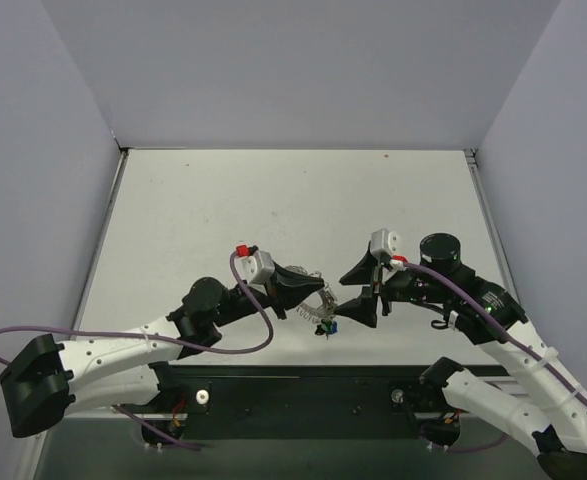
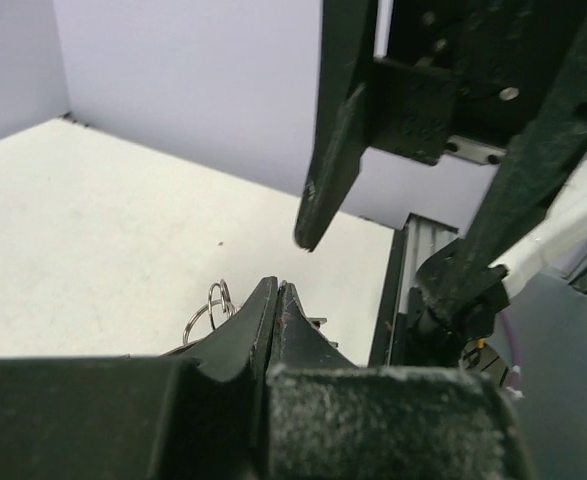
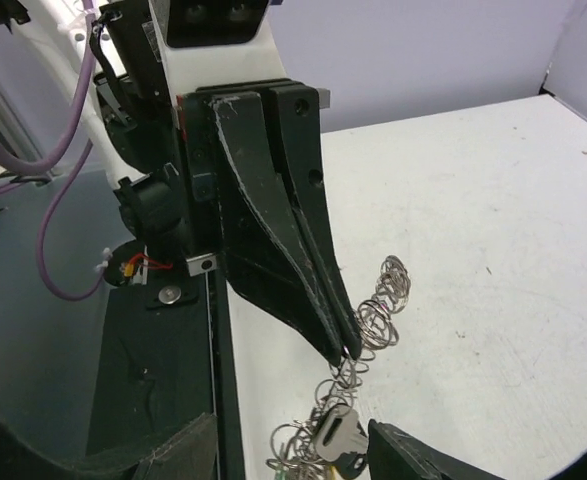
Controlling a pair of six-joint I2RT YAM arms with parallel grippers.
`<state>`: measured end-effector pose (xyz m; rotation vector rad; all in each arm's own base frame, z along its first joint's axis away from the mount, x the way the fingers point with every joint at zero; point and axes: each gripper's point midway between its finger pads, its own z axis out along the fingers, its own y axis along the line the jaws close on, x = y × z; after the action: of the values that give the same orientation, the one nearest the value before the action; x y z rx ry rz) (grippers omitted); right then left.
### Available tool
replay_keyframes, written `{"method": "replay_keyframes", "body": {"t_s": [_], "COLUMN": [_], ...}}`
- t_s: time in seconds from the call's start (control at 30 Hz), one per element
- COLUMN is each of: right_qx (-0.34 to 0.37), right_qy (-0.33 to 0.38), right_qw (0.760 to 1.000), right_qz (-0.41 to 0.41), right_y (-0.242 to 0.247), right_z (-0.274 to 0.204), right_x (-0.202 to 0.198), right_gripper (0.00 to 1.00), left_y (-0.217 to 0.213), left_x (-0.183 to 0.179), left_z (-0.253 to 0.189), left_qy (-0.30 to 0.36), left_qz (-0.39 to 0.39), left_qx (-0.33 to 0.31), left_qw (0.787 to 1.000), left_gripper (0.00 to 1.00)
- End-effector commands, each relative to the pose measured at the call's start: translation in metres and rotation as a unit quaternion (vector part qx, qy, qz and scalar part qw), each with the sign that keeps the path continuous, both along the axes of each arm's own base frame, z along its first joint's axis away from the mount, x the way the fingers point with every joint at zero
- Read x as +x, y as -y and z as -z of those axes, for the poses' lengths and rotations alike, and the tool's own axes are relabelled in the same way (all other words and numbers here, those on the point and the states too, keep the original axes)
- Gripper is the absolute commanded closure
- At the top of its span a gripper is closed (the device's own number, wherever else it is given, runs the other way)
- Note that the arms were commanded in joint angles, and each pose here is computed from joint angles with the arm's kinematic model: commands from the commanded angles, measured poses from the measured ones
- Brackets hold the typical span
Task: Put the keys on the keyring
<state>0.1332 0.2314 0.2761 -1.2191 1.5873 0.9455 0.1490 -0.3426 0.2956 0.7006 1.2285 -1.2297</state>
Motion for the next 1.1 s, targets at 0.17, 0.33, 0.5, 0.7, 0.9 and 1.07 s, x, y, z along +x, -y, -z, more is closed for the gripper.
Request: {"method": "replay_keyframes", "body": {"t_s": [0.17,0.33,0.5,0.7,0.9,1.07], "right_qx": [0.010,0.005,0.005,-0.002,-0.007,-0.003], "right_qy": [0.003,-0.008,-0.019,-0.040,-0.054,-0.059], "right_qw": [0.998,0.996,0.995,0.995,0.995,0.995], "right_qz": [0.066,0.087,0.095,0.091,0.082,0.078], "right_y": [0.006,0.010,0.014,0.013,0.010,0.010], "right_z": [0.002,0.007,0.014,0.028,0.037,0.037], "right_x": [0.022,0.027,0.025,0.022,0.020,0.018], "right_gripper": [0.37,0.36,0.36,0.35,0.35,0.35], "left_y": [0.018,0.041,0.043,0.026,0.013,-0.007], "left_x": [0.052,0.073,0.084,0.091,0.081,0.062], "left_z": [0.010,0.023,0.024,0.051,0.115,0.145], "left_qy": [-0.003,-0.014,-0.007,-0.020,-0.080,-0.106], "left_qz": [-0.054,-0.030,-0.043,-0.089,-0.097,-0.121], "left_qx": [-0.025,-0.037,-0.036,-0.010,0.029,0.046], "left_qw": [0.998,0.999,0.998,0.996,0.992,0.986], "left_gripper": [1.00,1.00,1.00,1.00,1.00,1.00]}}
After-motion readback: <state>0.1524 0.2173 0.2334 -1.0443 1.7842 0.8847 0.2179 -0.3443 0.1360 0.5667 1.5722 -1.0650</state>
